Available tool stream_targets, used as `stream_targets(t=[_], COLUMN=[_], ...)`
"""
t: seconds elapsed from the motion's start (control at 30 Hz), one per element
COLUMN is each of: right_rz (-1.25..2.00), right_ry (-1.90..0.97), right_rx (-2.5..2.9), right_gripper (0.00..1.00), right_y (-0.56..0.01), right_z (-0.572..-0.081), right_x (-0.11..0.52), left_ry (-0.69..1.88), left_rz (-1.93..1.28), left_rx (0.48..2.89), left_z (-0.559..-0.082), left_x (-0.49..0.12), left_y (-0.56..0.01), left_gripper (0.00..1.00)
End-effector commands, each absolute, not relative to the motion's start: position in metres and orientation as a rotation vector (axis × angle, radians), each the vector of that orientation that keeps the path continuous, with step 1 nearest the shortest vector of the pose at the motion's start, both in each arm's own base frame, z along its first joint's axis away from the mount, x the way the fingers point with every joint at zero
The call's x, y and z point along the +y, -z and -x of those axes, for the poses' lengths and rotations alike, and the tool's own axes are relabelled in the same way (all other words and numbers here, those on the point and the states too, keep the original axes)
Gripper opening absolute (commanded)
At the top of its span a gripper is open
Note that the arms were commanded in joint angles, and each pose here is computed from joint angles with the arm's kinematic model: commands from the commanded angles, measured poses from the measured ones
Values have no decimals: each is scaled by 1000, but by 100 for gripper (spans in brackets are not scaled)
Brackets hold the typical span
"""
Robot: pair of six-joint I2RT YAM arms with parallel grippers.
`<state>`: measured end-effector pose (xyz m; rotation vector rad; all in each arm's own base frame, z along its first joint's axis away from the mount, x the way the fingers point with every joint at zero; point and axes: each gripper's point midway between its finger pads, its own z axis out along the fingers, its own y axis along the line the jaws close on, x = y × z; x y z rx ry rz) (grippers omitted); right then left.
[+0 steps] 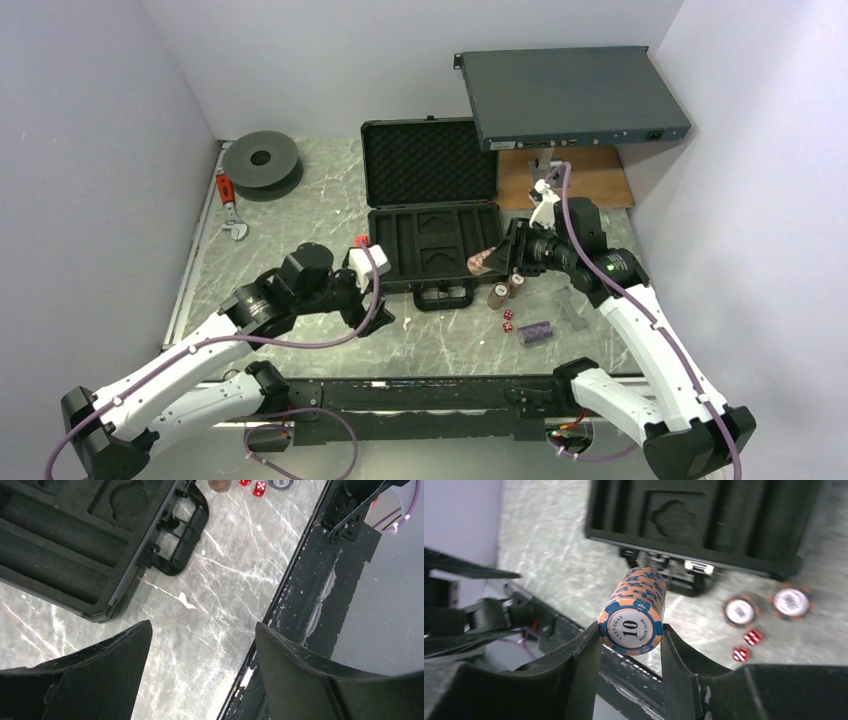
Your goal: Pack up texas hold em set
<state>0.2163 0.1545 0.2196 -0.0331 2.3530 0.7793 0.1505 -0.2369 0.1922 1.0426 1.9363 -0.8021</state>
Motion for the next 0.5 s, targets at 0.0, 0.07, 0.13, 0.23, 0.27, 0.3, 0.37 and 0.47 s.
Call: stream_targets(t=[0.0,0.07,0.13,0.23,0.27,0.3,0.37,0.47], right_rz=[332,408,486,616,652,686,733,759], right_ry=[-1114,-1206,-1277,-1304,-1295,-1286,-1276,-1272], right_rx=[2061,2003,1973,1941,1928,1913,1898,1909], right_gripper=[0,0,0,0,0,0,0,0], right_y=[-285,-294,-300,-310,-313,-315,-316,-311], right_z=[-219,-215,-209,-200,-198,-195,-192,-192], right_x=[205,222,238,263,268,273,280,287], left_ry=[774,782,795,808,799,784,743,680], left_rz=[-1073,-1113,-1150,-1198,-1202,-1200,-1204,-1237], left_rx=[1765,1691,1622,1516,1482,1448,1395,1356], left_z=[-157,-155,-151,-146,-146,-147,-150,-155], left_x=[-240,-243,-246,-249,-249,-248,-246,-243], left_y=[-214,-218,-218,-222,-228,-234,-245,-251], left_gripper=[82,79,79,79,79,80,81,82])
